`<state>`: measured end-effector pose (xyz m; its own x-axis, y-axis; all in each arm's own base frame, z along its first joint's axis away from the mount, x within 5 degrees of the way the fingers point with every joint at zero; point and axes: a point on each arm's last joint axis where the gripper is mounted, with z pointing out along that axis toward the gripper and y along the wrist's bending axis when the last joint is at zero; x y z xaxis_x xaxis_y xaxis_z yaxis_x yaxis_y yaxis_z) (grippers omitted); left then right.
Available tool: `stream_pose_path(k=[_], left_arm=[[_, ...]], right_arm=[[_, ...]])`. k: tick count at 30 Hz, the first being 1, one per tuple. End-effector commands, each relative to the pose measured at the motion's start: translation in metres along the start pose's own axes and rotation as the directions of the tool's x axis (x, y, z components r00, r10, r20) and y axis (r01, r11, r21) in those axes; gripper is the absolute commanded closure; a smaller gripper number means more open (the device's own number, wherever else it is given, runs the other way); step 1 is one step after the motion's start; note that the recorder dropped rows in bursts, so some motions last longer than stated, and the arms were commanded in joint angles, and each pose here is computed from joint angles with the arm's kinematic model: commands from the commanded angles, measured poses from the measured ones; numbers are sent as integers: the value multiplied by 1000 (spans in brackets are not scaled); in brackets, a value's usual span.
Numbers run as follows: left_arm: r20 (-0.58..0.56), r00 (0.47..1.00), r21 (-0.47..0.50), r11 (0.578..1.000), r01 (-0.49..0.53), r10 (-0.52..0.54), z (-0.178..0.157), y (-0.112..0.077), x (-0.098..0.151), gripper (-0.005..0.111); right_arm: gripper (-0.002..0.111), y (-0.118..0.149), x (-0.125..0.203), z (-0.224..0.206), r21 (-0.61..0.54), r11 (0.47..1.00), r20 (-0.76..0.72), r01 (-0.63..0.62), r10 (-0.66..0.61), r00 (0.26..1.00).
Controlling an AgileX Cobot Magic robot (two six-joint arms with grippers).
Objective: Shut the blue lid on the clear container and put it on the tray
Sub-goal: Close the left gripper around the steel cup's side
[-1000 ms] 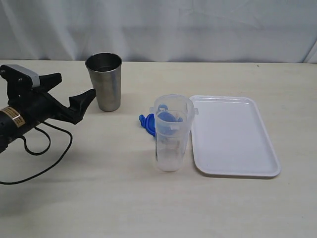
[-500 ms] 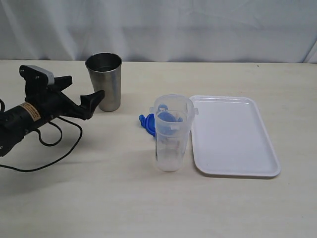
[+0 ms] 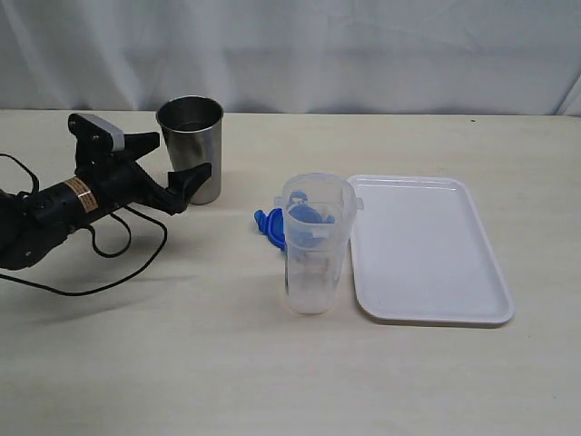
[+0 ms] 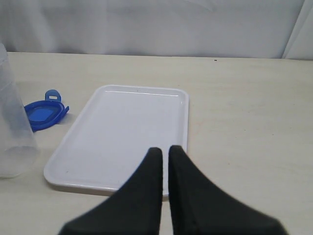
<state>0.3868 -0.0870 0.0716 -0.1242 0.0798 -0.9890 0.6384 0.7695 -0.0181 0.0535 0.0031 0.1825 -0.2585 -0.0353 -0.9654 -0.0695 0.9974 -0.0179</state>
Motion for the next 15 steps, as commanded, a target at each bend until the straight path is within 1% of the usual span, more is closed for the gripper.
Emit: stream_pose_path(k=[1,4,10,15], left_arm=[[33,999,31,999,-13,12,10,-6,-4,2],[39,999,37,999,-21,20,14,-8,-7,2],[48,998,35,999,-34,33,18,-6,-11,2],[97,995,38,999,-37,33,19,-5,-17,2]], right_arm=[[104,0,1,0,4,1000,4,-2,2,1000],[104,0,1,0,4,1000,4,-2,2,1000],[104,0,1,0,4,1000,4,-2,2,1000],[104,0,1,0,4,1000,4,-2,2,1000]])
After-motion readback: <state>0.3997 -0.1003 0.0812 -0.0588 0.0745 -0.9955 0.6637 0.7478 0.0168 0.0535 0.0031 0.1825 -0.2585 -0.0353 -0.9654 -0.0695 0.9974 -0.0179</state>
